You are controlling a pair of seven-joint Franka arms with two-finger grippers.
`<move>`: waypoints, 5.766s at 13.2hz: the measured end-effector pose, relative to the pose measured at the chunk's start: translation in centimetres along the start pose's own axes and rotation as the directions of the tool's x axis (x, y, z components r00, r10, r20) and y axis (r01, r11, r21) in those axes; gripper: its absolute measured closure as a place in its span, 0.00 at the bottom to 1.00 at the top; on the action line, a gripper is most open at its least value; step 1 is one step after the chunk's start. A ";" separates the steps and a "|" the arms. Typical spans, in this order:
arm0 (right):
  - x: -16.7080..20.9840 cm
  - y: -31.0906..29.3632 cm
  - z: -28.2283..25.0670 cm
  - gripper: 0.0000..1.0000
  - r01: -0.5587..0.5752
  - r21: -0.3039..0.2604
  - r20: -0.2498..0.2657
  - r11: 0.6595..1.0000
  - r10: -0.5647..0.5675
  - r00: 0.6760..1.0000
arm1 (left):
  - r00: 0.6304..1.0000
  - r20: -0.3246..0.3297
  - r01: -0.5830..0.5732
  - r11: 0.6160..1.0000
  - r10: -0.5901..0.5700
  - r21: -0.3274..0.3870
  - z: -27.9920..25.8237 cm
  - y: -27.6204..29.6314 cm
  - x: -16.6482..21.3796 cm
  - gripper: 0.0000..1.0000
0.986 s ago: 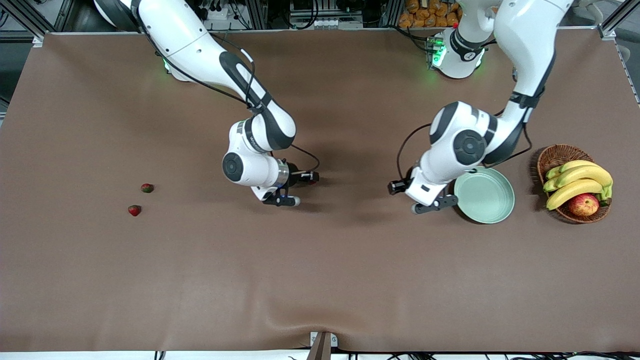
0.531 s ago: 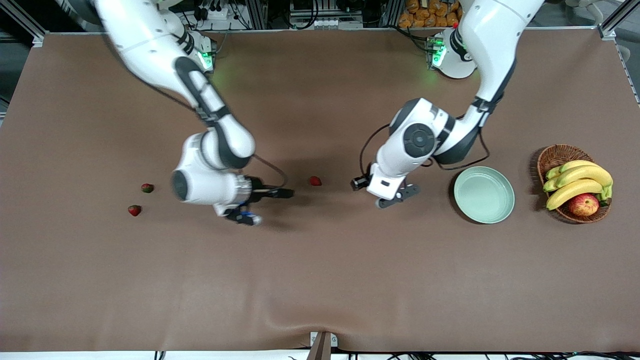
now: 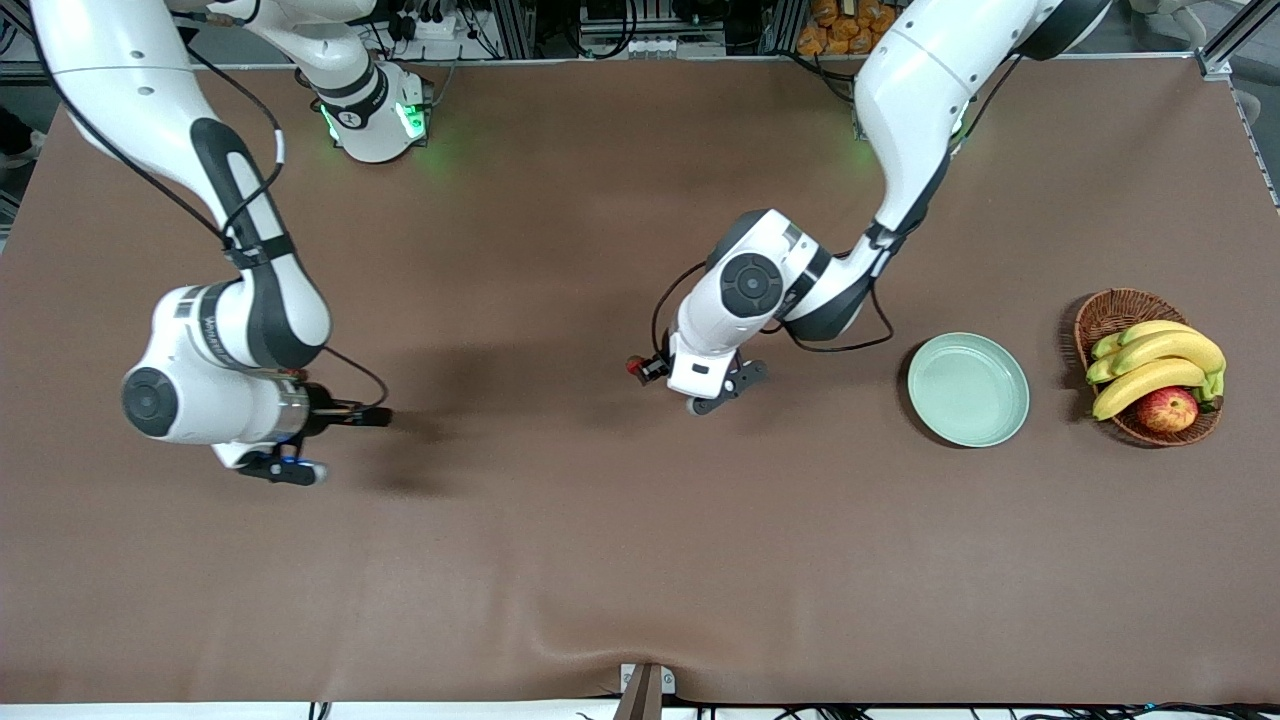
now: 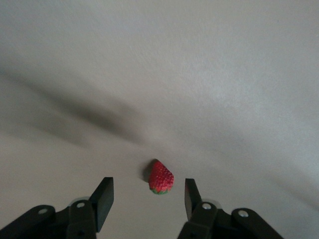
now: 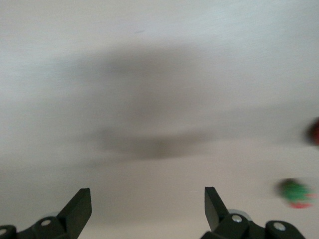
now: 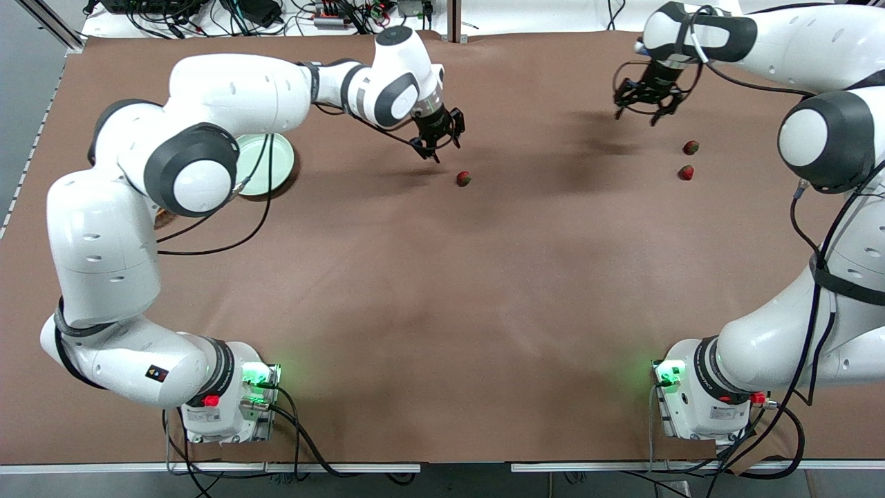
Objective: Collect all strawberries into plate
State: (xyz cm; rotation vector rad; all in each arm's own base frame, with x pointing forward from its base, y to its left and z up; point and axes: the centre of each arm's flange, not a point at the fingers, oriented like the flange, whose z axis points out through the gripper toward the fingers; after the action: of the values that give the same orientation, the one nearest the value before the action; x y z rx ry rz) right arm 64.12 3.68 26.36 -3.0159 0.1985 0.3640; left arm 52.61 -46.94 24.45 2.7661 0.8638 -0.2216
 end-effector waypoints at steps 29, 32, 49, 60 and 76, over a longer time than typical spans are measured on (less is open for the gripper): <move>-1.1 14.6 8.6 0.69 -0.138 -0.056 0.178 0.989 0.146 0.973 | 0.990 -0.115 0.071 0.995 -0.079 -0.076 -4.4 1.0 3.1 0.73; 0.1 11.1 6.9 0.69 -0.083 -0.063 0.138 0.995 0.091 0.986 | 0.993 -0.115 -0.026 0.999 0.030 0.034 -10.5 -2.6 8.9 0.73; -12.1 -35.4 14.6 0.69 -0.254 0.350 0.165 0.902 0.208 0.964 | 0.905 0.062 -0.424 0.886 0.420 0.187 -12.7 -35.5 35.7 0.58; -2.6 -20.4 5.9 0.00 -0.406 0.333 0.156 0.851 0.375 0.914 | 0.941 0.046 -0.338 0.936 0.335 0.099 -17.7 -23.5 26.4 0.00; 2.8 14.6 3.0 0.00 0.055 -0.132 0.015 0.990 -0.054 0.998 | 0.981 -0.001 -0.193 0.979 0.194 0.065 3.6 -1.3 -1.5 0.00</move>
State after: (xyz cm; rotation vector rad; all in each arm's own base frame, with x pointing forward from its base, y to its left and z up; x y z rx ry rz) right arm 64.09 -10.69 21.63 -3.1411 0.0943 0.4049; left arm 50.36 -47.72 21.11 2.8890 0.5927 -0.2080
